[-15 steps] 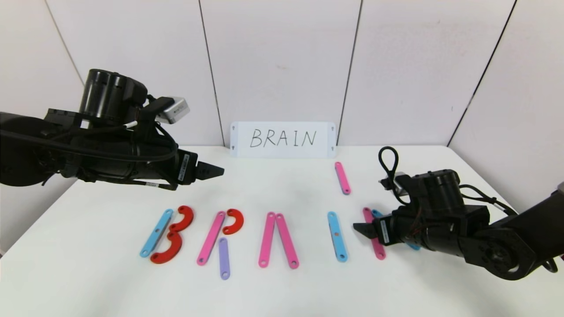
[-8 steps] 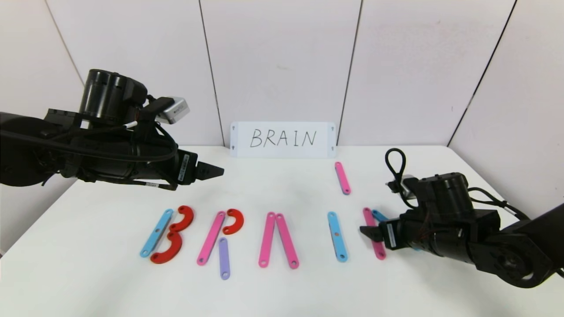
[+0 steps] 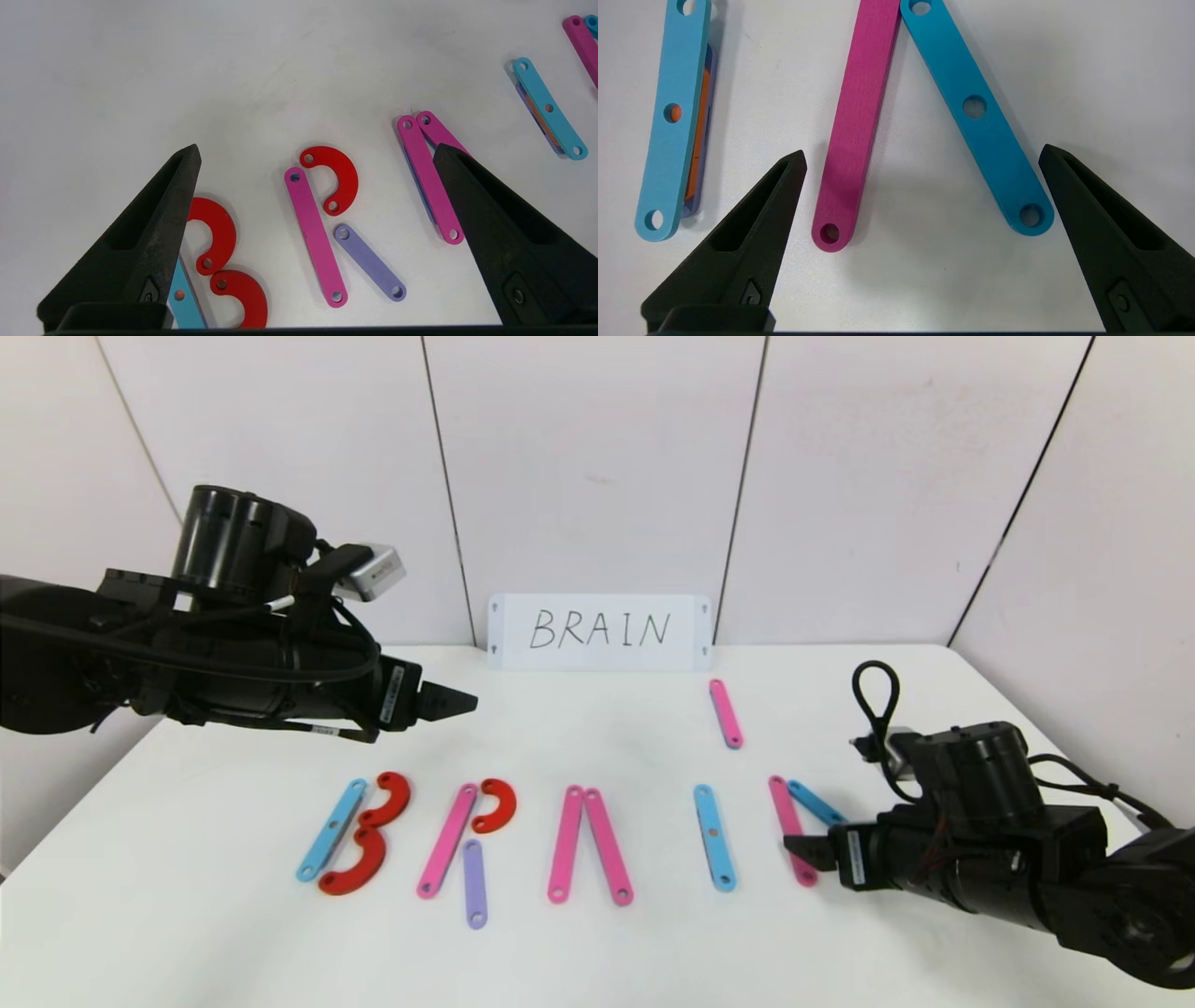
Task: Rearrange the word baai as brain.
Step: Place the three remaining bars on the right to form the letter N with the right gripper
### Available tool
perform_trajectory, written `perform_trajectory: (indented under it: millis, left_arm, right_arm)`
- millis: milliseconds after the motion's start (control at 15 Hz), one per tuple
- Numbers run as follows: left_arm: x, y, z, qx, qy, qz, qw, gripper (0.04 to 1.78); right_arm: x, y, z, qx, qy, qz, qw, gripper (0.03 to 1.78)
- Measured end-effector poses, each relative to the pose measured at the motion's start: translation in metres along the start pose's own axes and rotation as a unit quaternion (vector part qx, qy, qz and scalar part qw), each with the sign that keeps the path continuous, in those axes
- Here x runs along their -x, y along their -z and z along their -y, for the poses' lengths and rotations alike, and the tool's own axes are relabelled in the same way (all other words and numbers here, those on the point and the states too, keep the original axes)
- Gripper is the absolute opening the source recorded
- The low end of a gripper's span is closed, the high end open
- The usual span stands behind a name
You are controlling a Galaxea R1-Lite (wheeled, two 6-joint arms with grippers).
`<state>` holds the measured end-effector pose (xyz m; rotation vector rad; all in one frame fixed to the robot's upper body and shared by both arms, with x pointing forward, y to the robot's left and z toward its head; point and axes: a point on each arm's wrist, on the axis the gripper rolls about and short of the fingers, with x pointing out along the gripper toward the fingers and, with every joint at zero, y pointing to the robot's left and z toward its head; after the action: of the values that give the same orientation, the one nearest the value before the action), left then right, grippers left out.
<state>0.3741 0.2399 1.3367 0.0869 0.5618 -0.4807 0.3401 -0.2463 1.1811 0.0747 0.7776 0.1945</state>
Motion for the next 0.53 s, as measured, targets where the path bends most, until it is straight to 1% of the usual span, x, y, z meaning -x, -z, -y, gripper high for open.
perform_trajectory:
  millis: [333,533]
  left_arm:
    - [-0.0002,-0.0001,0.0003,0.000,0.001,0.001,1.000,1.74]
    - [-0.0001,-0.0002,0.0003,0.000,0.001,0.001,1.000,1.74]
  right_arm:
    - [0.0057,0.0052,-0.0065,0.003,-0.014,-0.004,0.9999,1.74]
    - [0.0064,0.0053,-0.0073,0.002,-0.012,-0.001,0.9999,1.74]
